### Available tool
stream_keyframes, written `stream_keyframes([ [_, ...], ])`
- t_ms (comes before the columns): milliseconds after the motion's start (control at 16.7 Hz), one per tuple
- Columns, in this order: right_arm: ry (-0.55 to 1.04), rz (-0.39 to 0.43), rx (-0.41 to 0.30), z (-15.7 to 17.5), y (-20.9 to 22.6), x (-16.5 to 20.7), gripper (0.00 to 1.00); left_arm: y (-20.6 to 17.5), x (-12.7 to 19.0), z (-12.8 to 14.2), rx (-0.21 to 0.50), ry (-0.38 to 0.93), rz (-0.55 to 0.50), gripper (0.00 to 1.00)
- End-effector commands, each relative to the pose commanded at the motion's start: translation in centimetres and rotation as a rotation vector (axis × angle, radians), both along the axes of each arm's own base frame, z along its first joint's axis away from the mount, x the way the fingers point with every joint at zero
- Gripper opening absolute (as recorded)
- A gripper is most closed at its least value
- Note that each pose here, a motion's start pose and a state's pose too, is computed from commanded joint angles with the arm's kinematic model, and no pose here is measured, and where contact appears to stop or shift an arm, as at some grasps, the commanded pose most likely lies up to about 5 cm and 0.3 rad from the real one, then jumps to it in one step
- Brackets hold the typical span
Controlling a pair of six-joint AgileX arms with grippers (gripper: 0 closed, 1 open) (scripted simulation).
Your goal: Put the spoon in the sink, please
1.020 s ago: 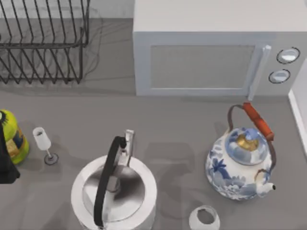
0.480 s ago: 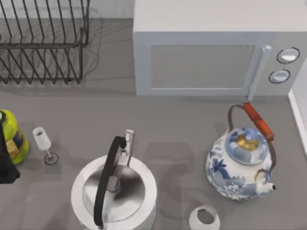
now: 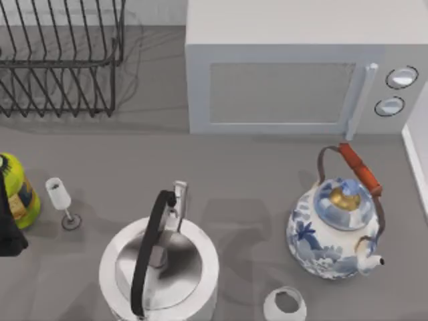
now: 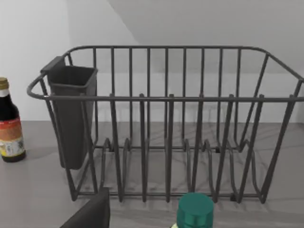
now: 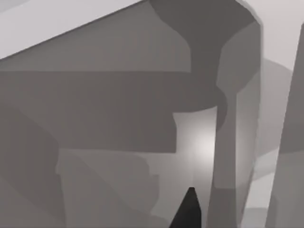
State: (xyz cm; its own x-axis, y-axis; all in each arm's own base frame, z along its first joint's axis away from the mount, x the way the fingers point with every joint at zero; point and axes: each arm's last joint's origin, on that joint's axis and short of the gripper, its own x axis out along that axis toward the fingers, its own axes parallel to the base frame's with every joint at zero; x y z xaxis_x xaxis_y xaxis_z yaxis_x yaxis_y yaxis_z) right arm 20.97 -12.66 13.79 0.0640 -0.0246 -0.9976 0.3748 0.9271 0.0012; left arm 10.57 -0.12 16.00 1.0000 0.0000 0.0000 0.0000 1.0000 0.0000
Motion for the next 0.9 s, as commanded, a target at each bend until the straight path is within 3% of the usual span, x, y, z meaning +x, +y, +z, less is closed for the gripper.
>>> stream_keyframes([
  [420, 0.000, -0.006, 0.000, 7.2, 0.2, -0.4, 0.00, 0.0, 0.0, 0.0, 0.000, 0.000, 0.000, 1.00],
  [900, 0.005, -0.010, 0.004, 7.7, 0.1, 0.2, 0.00, 0.0, 0.0, 0.0, 0.000, 0.000, 0.000, 1.00],
])
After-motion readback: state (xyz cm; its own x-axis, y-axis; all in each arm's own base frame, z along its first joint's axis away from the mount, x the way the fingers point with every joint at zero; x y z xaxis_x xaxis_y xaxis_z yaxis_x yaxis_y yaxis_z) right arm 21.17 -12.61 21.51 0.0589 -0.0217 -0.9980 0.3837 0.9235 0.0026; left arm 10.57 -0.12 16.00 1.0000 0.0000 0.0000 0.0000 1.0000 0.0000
